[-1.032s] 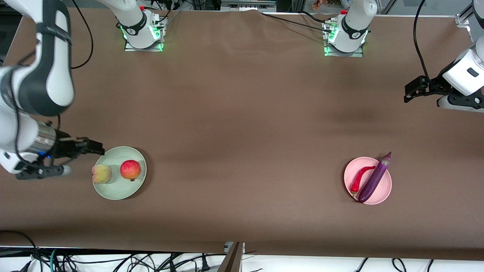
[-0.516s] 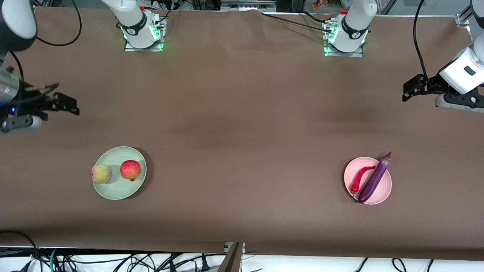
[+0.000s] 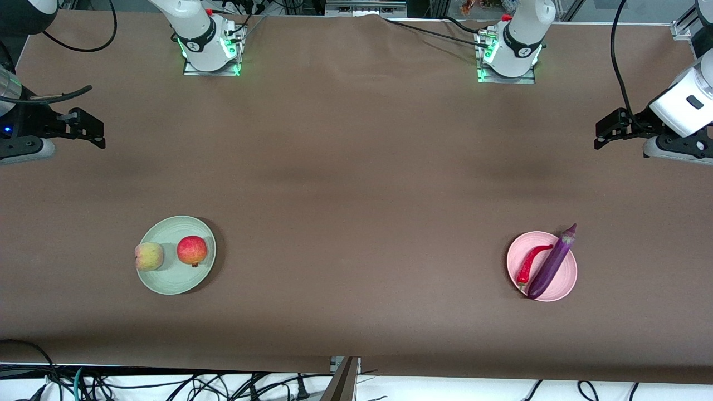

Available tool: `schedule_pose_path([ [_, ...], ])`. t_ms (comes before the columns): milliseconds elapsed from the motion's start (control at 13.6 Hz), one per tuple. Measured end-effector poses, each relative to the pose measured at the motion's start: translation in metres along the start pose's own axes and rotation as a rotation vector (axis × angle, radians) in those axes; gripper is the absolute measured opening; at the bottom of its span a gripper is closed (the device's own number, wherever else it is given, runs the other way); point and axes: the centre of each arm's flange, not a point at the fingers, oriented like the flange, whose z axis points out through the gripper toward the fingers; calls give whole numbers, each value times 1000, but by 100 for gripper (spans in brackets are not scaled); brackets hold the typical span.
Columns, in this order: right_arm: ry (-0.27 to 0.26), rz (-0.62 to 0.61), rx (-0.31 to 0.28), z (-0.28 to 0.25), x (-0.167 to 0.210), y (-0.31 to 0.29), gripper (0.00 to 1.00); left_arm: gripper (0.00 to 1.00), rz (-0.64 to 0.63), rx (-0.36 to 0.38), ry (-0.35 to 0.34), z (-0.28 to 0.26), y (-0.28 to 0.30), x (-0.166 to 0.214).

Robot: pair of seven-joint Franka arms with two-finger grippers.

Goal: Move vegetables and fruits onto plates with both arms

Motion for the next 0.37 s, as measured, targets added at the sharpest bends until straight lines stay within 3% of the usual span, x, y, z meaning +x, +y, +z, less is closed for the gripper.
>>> schedule_pose_path([
  [147, -25, 88, 24, 3, -3, -1, 100, 100, 0, 0, 0, 0, 0, 0],
  [369, -30, 114, 32, 5, -2, -5, 100, 100, 0, 0, -3, 0, 0, 0],
])
